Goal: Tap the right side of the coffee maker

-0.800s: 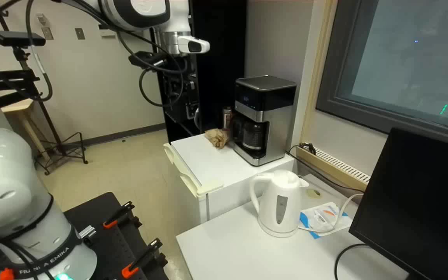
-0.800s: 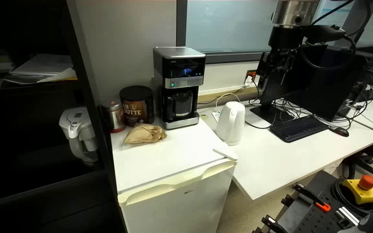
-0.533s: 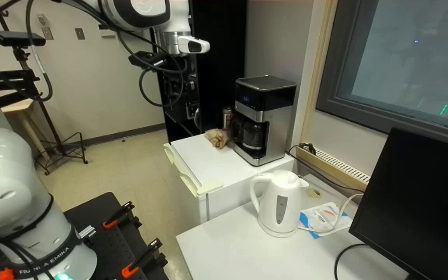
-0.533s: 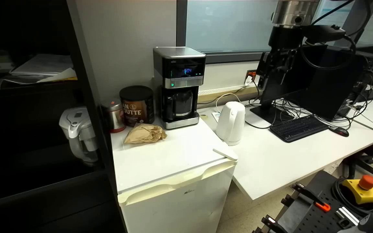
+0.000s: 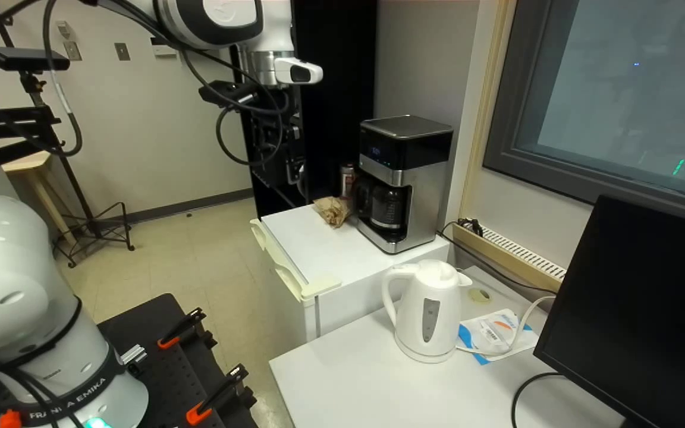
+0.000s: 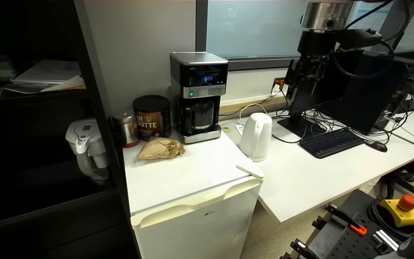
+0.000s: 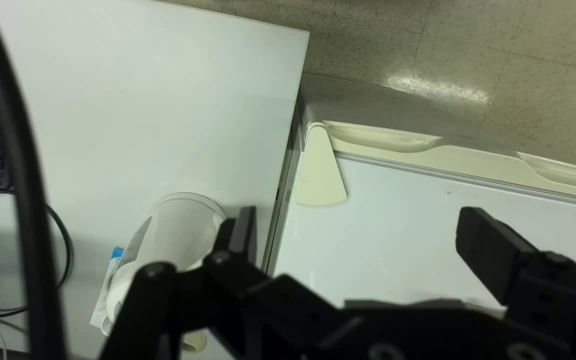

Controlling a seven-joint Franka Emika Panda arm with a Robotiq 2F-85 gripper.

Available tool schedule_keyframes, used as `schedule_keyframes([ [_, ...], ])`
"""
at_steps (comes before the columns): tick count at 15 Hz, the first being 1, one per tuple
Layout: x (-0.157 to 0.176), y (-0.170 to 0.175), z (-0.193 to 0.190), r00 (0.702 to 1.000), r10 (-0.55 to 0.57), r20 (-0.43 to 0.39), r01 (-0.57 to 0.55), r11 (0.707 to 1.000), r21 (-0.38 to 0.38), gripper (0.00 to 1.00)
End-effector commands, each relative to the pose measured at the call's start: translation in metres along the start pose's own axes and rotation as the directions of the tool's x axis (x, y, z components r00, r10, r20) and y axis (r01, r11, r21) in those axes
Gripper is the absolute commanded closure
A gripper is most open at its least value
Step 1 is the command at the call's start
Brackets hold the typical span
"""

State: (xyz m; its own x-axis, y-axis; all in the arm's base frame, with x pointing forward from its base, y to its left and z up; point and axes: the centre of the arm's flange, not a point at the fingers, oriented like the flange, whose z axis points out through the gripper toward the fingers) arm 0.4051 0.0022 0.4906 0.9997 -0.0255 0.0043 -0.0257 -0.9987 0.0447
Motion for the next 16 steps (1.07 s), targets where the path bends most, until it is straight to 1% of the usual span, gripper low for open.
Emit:
schedule_keyframes([
  [1,0.023,0.007,0.007,0.997,-0.068,-0.029,0.067,0.997,-0.037,0.00],
  [2,0.029,0.009,0.008,0.994,-0.103,-0.040,0.102,0.994,-0.042,0.00],
  [4,0.044,0.010,0.014,0.981,-0.178,-0.073,0.171,0.981,-0.097,0.00],
  [6,0.057,0.009,0.021,0.963,-0.255,-0.085,0.243,0.961,-0.130,0.00],
  [7,0.064,0.007,0.027,0.948,-0.304,-0.092,0.288,0.944,-0.159,0.25],
  [8,0.070,0.006,0.031,0.935,-0.344,-0.091,0.326,0.930,-0.172,0.26],
  [11,0.087,-0.002,0.045,0.878,-0.471,-0.084,0.445,0.868,-0.218,0.47],
  [12,0.093,-0.004,0.049,0.861,-0.501,-0.081,0.471,0.848,-0.241,0.55],
  [16,0.117,-0.016,0.066,0.765,-0.643,-0.037,0.595,0.728,-0.339,0.87],
])
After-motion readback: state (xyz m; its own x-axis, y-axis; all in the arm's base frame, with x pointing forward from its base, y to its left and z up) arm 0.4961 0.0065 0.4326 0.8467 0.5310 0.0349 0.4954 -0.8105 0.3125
